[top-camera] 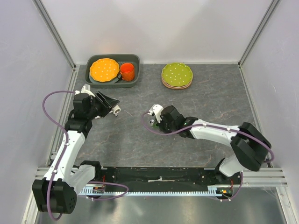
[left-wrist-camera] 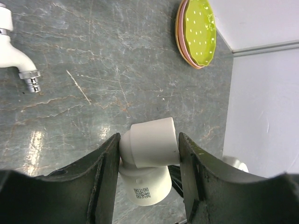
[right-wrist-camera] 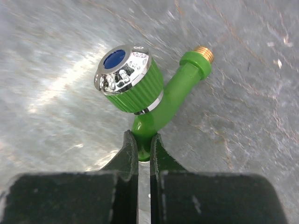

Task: Install the water faucets

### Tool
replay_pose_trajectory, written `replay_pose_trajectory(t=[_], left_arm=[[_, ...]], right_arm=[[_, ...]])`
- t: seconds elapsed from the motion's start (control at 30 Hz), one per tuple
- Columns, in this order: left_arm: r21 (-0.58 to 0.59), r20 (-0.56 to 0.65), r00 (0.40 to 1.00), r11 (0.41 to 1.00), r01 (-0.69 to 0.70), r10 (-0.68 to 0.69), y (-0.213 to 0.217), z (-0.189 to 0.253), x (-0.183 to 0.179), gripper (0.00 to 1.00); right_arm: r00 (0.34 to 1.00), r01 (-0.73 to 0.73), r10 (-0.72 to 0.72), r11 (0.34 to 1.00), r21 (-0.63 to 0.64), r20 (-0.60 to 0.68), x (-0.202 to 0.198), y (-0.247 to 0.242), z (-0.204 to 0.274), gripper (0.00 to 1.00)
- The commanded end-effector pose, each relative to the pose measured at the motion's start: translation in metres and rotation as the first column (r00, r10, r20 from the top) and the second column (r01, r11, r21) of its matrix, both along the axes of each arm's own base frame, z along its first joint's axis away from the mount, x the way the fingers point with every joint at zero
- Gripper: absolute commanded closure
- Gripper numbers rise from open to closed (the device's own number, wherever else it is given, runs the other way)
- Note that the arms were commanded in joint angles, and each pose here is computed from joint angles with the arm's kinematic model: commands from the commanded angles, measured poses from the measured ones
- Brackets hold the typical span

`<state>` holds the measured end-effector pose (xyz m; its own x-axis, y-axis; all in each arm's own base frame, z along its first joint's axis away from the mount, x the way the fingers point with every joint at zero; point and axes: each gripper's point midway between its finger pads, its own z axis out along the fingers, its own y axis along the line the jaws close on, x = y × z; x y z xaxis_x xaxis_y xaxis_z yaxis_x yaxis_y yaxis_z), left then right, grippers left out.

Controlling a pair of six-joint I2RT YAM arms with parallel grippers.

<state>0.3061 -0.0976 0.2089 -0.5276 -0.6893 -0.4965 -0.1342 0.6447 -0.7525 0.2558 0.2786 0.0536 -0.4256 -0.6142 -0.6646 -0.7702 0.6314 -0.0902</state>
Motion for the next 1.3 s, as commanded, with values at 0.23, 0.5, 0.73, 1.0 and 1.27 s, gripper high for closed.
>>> replay_pose_trajectory(t=[0.23, 0.5, 0.73, 1.0, 1.27], left_arm=[[-0.145, 0.062, 0.996, 0.987, 0.075, -0.067, -0.030, 0.040, 0.012, 0.98], [-0.182, 0.032, 0.995, 0.978, 0.099, -0.094, -0.037, 0.016, 0.005, 0.98], [-0.204, 0.040, 0.993, 0.972, 0.118, -0.113, -0.037, 0.019, 0.000, 0.98], [-0.277, 0.042, 0.993, 0.953, 0.121, -0.114, -0.035, 0.019, -0.001, 0.98], [-0.291, 0.043, 0.992, 0.948, 0.128, -0.121, -0.037, 0.018, -0.003, 0.98]], right_arm=[[0.914, -0.385, 0.238, 0.763, 0.519, 0.327, -0.035, 0.071, 0.164, 1.00], [0.871, -0.487, 0.344, 0.499, 0.717, 0.352, -0.075, 0.093, 0.204, 1.00], [0.853, -0.503, 0.394, 0.448, 0.739, 0.342, -0.080, 0.106, 0.208, 1.00], [0.871, -0.464, 0.404, 0.487, 0.741, 0.280, -0.073, 0.120, 0.188, 1.00], [0.891, -0.428, 0.373, 0.501, 0.753, 0.258, -0.063, 0.127, 0.184, 1.00]])
